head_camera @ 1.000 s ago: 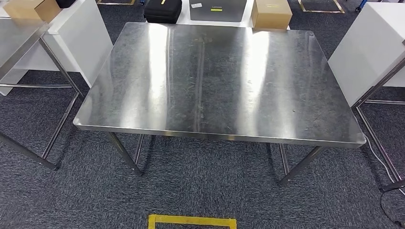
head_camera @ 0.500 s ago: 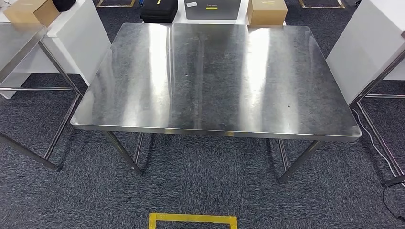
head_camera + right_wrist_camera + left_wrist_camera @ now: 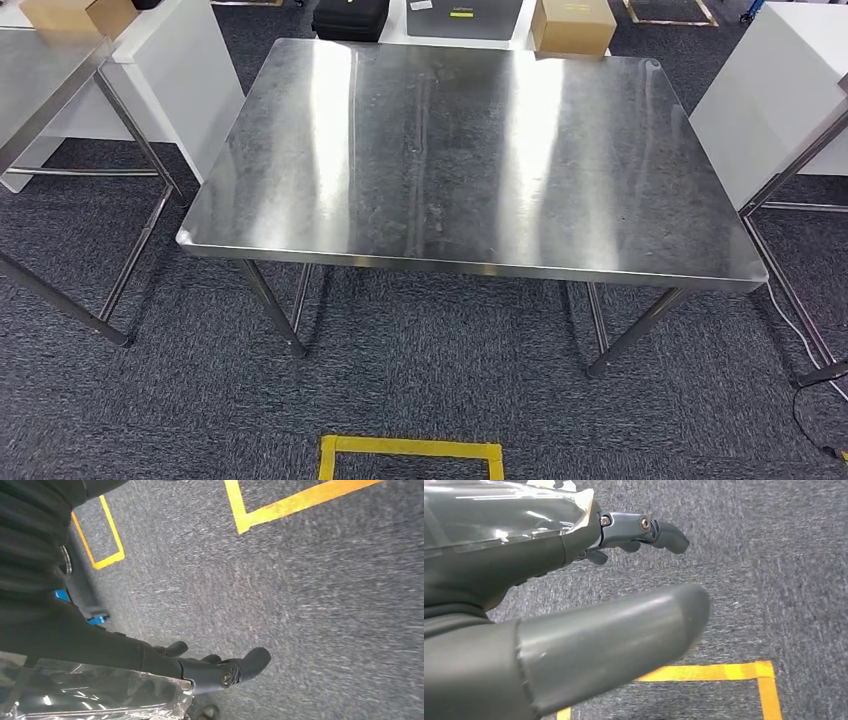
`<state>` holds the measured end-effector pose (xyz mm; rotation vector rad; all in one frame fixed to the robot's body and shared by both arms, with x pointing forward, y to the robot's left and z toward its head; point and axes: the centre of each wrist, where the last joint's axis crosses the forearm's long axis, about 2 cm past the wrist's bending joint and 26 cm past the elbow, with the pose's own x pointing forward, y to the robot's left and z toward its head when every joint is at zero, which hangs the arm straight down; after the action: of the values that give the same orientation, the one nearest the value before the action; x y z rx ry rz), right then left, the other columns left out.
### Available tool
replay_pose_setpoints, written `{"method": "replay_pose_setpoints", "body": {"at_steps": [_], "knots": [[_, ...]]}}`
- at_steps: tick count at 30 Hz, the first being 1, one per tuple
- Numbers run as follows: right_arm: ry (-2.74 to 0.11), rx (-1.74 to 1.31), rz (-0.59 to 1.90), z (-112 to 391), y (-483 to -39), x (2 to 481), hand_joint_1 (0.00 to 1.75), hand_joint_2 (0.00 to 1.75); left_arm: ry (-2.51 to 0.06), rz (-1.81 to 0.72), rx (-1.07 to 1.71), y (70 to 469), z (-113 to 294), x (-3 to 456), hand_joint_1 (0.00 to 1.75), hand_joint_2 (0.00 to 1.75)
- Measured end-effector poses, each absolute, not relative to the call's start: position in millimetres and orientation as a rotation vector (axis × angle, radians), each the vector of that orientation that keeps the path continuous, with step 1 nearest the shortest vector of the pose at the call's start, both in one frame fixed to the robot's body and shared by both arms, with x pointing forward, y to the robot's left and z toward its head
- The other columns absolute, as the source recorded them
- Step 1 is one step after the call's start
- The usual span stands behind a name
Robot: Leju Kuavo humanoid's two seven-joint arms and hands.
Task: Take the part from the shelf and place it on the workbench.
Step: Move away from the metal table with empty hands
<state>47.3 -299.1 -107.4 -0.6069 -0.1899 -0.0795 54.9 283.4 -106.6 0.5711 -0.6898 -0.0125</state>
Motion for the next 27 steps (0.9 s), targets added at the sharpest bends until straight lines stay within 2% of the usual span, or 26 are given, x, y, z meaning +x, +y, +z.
{"method": "replay_pose_setpoints", "body": {"at_steps": [27], "knots": [[-0.201,-0.603,-0.072,-107.1,-301.0,50.3,0.00,1.75,-0.688,-0.002,0.573,283.5,-106.6,55.3,0.00,0.00]]}}
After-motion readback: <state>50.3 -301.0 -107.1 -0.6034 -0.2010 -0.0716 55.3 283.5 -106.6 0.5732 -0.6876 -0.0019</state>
